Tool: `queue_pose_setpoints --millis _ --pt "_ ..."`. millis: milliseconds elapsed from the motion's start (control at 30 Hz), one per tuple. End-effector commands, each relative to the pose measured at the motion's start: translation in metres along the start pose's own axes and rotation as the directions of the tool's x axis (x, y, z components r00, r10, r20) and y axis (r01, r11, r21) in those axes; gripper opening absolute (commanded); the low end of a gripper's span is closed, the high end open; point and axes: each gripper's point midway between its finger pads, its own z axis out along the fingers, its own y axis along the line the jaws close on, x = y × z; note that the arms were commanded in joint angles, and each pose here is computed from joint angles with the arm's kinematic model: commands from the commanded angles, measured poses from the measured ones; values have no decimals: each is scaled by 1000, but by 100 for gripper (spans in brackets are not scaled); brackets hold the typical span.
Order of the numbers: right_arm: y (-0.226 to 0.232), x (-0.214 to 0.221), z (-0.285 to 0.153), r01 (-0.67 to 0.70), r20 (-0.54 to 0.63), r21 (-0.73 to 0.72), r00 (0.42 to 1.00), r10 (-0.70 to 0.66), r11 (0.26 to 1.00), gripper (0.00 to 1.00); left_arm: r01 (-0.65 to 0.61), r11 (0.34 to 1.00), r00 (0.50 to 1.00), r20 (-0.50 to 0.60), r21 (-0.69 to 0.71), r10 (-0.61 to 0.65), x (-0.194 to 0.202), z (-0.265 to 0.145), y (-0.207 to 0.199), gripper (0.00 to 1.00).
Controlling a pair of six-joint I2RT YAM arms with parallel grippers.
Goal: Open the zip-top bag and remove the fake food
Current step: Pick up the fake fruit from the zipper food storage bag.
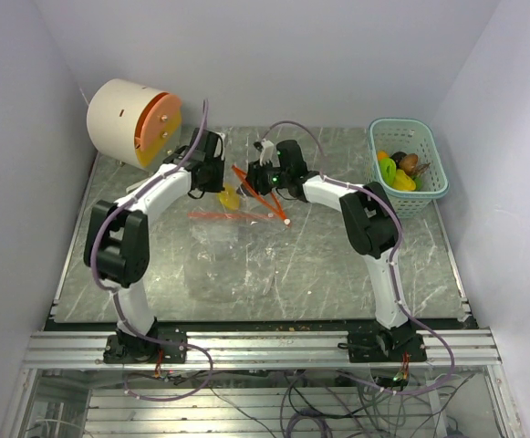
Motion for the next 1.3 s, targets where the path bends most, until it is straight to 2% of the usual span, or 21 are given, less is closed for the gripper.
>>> queue_pose_setpoints --millis 0,67,300,500,633,967,1200,1267 --pt "-2 -7 8 14 18 -19 1000 -14 1000 39 21 998 1000 -19 -64 -22 -3 30 22 12" --pt "-2 -9 9 14 21 -21 1000 -13 1000 40 20 996 999 -36 -89 -23 -3 40 29 7" --pt "-10 -11 12 3 30 -29 1000 -2 1000 42 22 990 997 -73 -139 -32 9 55 42 7" --pt "-13 -14 24 -23 49 -61 998 26 998 60 7 993 994 -108 -114 -19 19 75 39 7" --pt "-17 -23 35 -25 68 -69 997 30 997 64 -13 996 989 -148 -84 1 21 93 31 7" --pt "-32 2 50 -45 32 -55 998 47 997 66 -14 1000 988 -156 -3 13 20 100 3 7" --pt "-17 7 49 -92 0 -98 996 93 991 63 9 1000 987 -159 21 -5 30 99 -9 7" --pt "-11 17 47 -105 -27 -95 994 103 990 69 21 999 988 -156 26 -16 29 99 -12 7"
